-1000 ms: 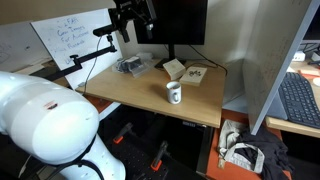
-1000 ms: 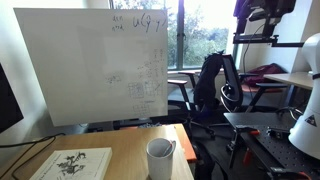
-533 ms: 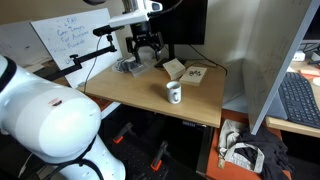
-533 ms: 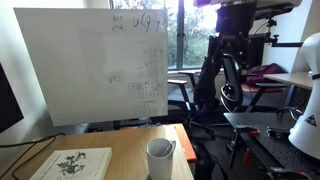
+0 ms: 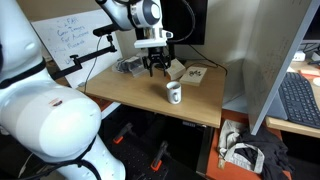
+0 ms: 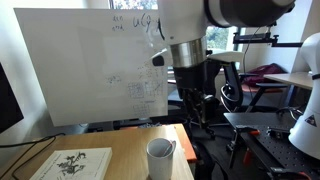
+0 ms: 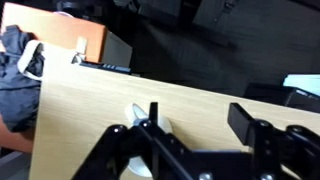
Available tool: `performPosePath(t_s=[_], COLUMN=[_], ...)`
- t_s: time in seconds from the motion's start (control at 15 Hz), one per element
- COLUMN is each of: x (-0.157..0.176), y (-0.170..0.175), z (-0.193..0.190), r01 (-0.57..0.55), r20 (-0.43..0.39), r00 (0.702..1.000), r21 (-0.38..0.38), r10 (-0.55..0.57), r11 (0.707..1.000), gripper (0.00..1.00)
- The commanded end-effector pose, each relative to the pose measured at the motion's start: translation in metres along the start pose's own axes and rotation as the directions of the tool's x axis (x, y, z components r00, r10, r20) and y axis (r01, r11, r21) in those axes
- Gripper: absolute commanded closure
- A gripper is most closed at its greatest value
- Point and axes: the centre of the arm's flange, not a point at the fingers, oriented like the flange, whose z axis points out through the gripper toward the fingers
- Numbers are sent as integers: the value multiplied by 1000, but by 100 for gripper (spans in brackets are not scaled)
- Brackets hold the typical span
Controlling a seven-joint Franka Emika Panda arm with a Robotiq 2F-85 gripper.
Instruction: Remove the pen out of the cup and put it on the table
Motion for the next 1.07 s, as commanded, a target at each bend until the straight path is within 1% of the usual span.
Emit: performPosePath(t_s=[0.0, 0.07, 0.2, 0.27, 0.4, 0.6, 0.67, 0.73, 0.8, 0.87, 1.0], x=[44, 54, 70, 76, 89, 105, 111, 116, 120, 123, 128], y=[14, 18, 28, 34, 44, 53, 54, 55, 56, 56, 58], z=[8, 13, 26, 32, 47, 65, 68, 71, 74, 76, 81], r01=[17, 14, 6, 4, -7, -16, -21, -26, -33, -41, -60], r20=[55, 68, 91, 100, 119, 141, 144, 148, 152, 157, 172], r00=[998, 998, 996, 995, 993, 990, 989, 989, 988, 987, 983], r21=[1, 3, -1, 1, 5, 10, 13, 12, 11, 9, 6], r10=[-17, -14, -6, -4, 6, 14, 19, 24, 31, 39, 58], r11=[1000, 1000, 1000, 1000, 1000, 1000, 1000, 1000, 999, 999, 998], gripper=[48, 54, 54, 51, 55, 63, 64, 68, 65, 66, 63])
